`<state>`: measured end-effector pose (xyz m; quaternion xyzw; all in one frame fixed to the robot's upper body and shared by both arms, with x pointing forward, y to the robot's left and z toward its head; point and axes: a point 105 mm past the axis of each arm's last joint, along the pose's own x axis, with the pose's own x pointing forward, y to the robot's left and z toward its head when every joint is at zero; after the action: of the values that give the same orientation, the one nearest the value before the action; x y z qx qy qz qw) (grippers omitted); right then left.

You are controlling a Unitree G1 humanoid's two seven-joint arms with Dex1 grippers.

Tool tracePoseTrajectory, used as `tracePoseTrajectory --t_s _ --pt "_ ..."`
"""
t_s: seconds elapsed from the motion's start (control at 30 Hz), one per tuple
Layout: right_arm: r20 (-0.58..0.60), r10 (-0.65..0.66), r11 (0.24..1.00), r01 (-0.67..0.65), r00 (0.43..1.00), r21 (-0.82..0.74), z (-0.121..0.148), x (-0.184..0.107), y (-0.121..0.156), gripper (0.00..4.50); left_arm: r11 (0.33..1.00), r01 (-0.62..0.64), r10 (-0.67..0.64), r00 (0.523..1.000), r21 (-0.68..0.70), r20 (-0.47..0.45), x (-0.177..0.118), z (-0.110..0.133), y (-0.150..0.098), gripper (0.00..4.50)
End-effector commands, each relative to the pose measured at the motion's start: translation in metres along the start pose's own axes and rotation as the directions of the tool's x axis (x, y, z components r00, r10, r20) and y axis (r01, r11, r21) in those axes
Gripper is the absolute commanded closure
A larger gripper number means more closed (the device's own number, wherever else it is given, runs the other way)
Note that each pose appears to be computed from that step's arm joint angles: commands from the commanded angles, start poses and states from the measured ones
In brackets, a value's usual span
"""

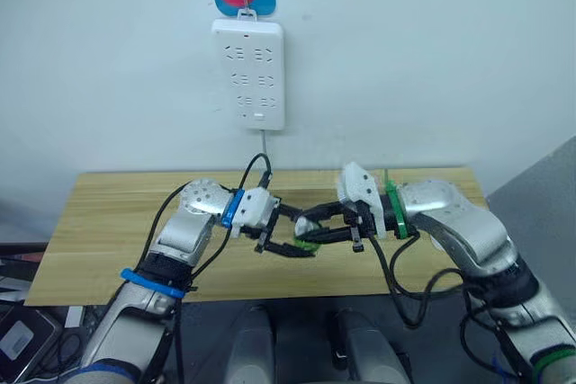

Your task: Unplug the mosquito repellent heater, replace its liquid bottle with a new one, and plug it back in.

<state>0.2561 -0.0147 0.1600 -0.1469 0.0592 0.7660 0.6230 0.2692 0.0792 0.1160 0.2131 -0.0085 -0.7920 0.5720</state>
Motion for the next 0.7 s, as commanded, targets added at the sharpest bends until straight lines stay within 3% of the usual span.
tracePoseTrajectory --t_s 0.03,0.1,0.23,0.43,0.6,0.7 --pt "0.054 0.085 0.985 -0.076 0.995 -0.154 0.026 -0.001 0.001 3.48 0.994 0.107 -0.107 0.994 0.026 0.001 0.016 -0.002 -0.012 2.21" --pt "0.045 0.089 0.986 -0.082 0.995 -0.147 0.022 -0.005 0.000 3.48 0.994 0.104 -0.104 0.995 0.028 0.002 0.015 -0.001 -0.010 2.21" --pt "0.011 0.022 0.994 -0.021 1.000 -0.104 0.013 -0.031 0.002 2.13 0.998 0.065 -0.065 0.998 0.009 0.005 0.008 -0.002 -0.002 2.21" --pt "-0.062 -0.247 0.968 0.249 0.967 0.018 -0.012 -0.074 0.006 0.02 0.992 -0.111 0.110 0.994 -0.054 -0.016 -0.004 -0.016 0.014 2.21" --pt "-0.063 -0.508 0.858 0.511 0.859 0.054 -0.024 -0.075 0.011 0.02 0.944 -0.308 0.306 0.951 -0.117 -0.029 -0.012 -0.024 0.025 2.21" --pt "0.015 -0.618 0.782 0.613 0.786 0.116 -0.018 -0.060 0.006 0.58 0.902 -0.408 0.408 0.913 -0.144 -0.029 -0.013 -0.024 0.036 2.21"
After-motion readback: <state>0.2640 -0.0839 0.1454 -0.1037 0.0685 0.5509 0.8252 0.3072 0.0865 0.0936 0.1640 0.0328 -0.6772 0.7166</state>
